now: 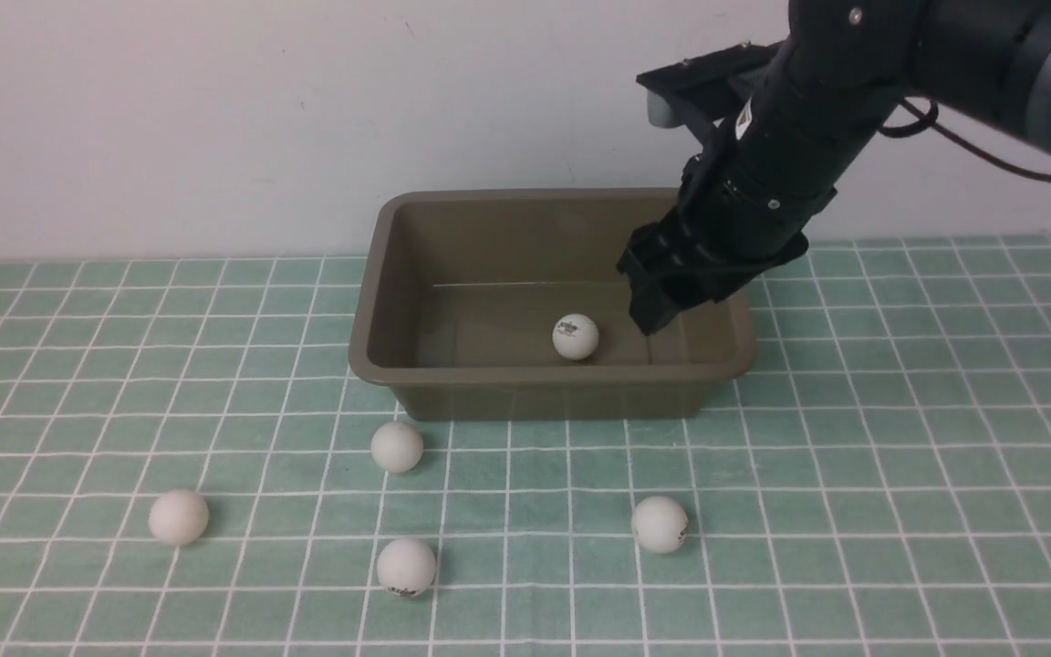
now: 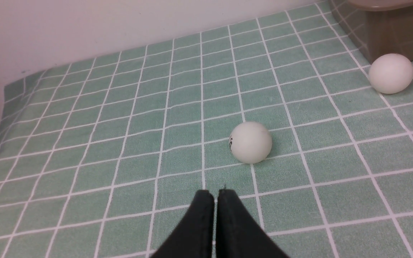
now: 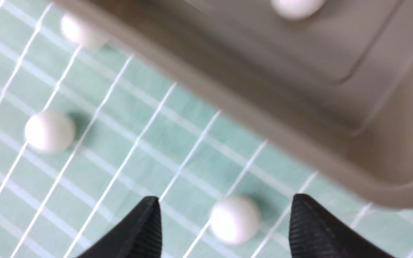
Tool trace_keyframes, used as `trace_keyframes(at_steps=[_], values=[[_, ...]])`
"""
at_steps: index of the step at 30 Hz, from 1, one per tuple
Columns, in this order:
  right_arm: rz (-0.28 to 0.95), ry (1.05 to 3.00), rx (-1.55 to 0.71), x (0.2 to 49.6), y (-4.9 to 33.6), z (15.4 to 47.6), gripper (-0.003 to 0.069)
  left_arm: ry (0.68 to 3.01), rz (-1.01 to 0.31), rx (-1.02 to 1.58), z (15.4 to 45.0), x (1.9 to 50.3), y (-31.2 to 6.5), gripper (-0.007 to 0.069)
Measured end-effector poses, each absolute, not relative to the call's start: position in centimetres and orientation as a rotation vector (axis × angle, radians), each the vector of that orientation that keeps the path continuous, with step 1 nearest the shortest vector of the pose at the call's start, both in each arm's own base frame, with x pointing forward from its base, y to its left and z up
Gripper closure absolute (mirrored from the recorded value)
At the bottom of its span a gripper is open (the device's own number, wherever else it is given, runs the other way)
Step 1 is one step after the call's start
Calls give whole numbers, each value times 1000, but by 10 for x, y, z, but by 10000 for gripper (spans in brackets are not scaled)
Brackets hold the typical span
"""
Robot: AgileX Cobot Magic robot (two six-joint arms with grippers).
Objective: Put the table tennis balls in the box on the green coffee tablecloth.
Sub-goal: 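Reach for and grasp a ping pong ball on the table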
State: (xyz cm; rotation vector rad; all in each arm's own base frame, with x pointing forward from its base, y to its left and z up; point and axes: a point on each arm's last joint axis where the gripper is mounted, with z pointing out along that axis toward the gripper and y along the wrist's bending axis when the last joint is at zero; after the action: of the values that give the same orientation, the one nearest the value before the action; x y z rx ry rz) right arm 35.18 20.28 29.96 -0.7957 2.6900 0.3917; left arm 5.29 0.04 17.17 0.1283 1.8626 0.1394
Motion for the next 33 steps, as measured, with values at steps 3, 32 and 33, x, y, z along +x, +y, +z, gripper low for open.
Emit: trace_keyframes(at_steps=[3,32,33], values=[[412,2735,-845,337,207,286,253,1863,139,128,172,53,0,629],[235,2671,-974,303,210,193,292,1863,139,128,172,53,0,629],[234,2671,-974,304,210,191,284,1863,139,128,172,53,0,629]])
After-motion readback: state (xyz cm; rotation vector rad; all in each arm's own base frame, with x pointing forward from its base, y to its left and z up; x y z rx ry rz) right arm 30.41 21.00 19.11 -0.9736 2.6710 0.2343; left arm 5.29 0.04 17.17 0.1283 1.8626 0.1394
